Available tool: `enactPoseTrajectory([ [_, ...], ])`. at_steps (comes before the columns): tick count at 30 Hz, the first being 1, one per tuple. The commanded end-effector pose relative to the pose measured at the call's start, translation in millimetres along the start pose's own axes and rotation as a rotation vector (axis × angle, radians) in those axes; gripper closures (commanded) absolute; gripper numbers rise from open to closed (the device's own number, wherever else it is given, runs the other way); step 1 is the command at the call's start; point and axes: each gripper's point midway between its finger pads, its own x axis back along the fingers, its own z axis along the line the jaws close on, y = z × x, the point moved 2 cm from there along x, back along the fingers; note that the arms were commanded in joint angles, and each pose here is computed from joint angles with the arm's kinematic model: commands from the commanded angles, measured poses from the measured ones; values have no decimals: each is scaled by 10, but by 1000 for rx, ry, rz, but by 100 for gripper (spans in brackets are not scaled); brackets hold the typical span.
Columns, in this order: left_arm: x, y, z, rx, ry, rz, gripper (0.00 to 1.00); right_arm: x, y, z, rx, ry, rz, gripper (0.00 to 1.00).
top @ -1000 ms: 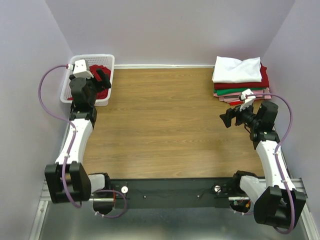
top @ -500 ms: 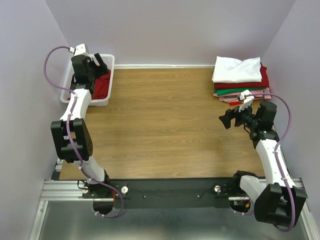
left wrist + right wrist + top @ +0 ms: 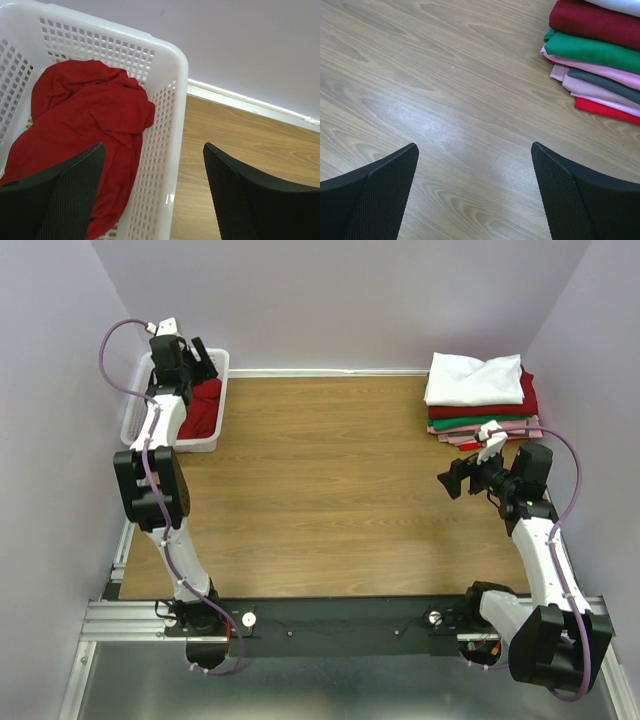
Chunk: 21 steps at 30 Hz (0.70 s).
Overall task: Fold and stack the t-shirts
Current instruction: Grab the tshirt from the pile
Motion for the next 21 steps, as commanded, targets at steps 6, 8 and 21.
enactPoseTrajectory([
  [6, -376, -178, 491, 0, 242, 58, 17, 1, 47, -13, 6, 14, 3, 0],
  [8, -403, -219, 591, 10, 300, 67, 20, -4, 40, -15, 3, 15, 6, 0],
  [21, -712, -788, 1038, 11, 411, 229, 25, -10, 15, -34, -10, 7, 23, 0],
])
